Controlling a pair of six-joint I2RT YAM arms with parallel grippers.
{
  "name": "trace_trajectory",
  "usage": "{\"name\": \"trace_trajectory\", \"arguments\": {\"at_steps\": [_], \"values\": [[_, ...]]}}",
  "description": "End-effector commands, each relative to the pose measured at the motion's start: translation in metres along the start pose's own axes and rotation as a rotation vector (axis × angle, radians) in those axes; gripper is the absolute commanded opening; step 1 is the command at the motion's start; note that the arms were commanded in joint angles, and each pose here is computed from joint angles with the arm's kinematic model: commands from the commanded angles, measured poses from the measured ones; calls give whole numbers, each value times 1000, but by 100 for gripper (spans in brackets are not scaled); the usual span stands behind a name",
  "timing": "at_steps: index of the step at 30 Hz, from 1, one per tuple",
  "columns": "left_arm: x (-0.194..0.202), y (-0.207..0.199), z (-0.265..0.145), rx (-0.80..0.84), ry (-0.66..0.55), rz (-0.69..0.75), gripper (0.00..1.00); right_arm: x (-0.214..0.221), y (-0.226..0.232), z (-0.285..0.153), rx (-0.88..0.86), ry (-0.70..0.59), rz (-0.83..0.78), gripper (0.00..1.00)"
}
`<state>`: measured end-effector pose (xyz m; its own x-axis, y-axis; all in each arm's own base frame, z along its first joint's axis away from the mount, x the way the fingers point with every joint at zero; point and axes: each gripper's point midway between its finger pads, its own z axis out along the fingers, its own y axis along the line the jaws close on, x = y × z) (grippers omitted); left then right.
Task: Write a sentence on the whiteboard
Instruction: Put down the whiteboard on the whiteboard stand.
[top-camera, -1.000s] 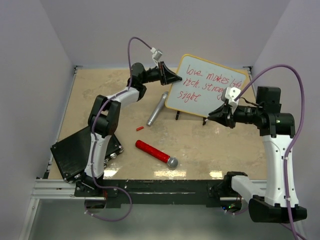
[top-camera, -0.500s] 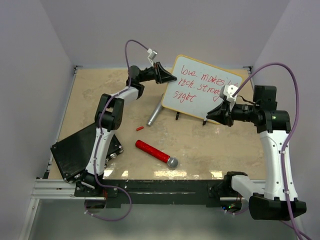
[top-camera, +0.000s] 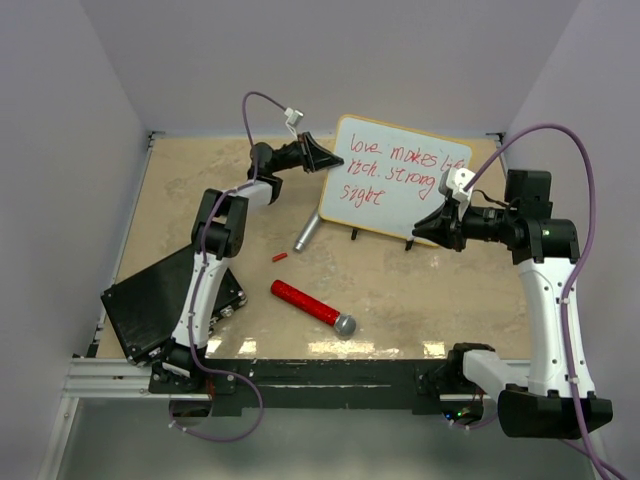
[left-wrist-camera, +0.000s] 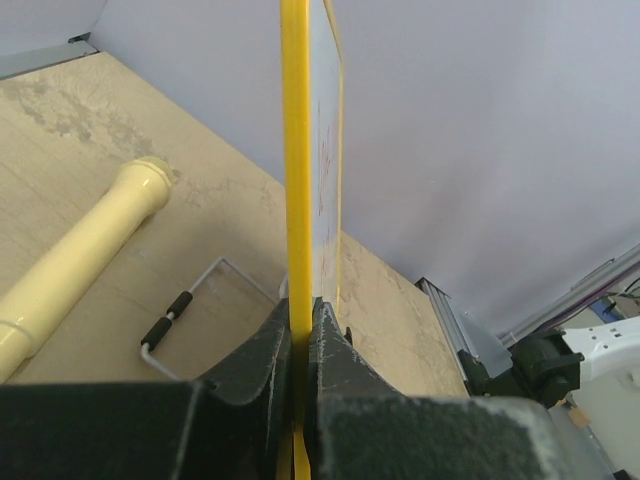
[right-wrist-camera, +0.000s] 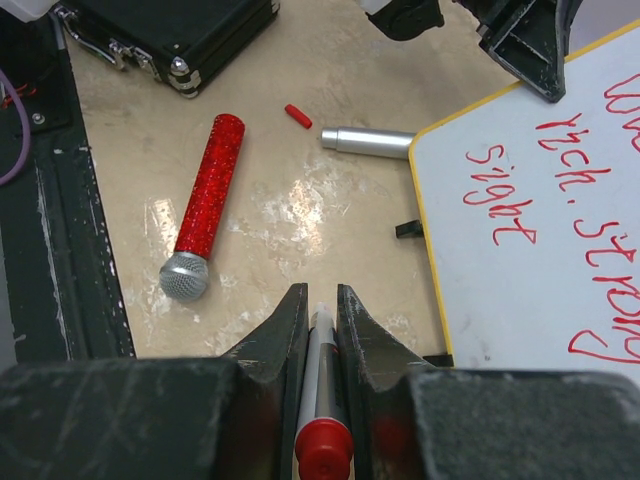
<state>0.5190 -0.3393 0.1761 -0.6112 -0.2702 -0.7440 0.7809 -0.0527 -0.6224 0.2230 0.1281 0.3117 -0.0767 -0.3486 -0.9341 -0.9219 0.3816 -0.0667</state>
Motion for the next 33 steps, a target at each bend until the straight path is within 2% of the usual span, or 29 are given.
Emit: {"name": "trace_trajectory", "arguments": {"at_steps": [1, 7, 15, 21, 25, 27, 29, 31, 32, 33], "values": [[-6, -19, -4, 104, -22, 231, 0, -2, -4, 0, 14, -7, -2, 0], [1, -16, -7, 116, -30, 273, 4, -1, -5, 0, 14, -8, 3, 0], [22, -18, -18, 128, -33, 293, 14, 1, -5, 2, 10, -7, 8, 0], [18, -19, -18, 114, -44, 307, 36, 0, -4, 1, 11, -8, 5, 0], [8, -24, -16, 107, -55, 334, 42, 0, -4, 1, 14, -7, 2, 0], [4, -27, -15, 106, -59, 345, 49, 0, -4, 1, 14, -7, 4, 0], [1, -29, -16, 102, -67, 351, 61, 0, -4, 1, 14, -7, 2, 0], [-4, -34, -16, 98, -77, 360, 64, 0, -4, 1, 13, -6, 2, 0], [-8, -35, -18, 93, -84, 366, 71, 0, -4, 1, 13, -6, 2, 0], [-14, -40, -18, 94, -94, 375, 75, 0, -4, 1, 12, -5, 3, 0]]}}
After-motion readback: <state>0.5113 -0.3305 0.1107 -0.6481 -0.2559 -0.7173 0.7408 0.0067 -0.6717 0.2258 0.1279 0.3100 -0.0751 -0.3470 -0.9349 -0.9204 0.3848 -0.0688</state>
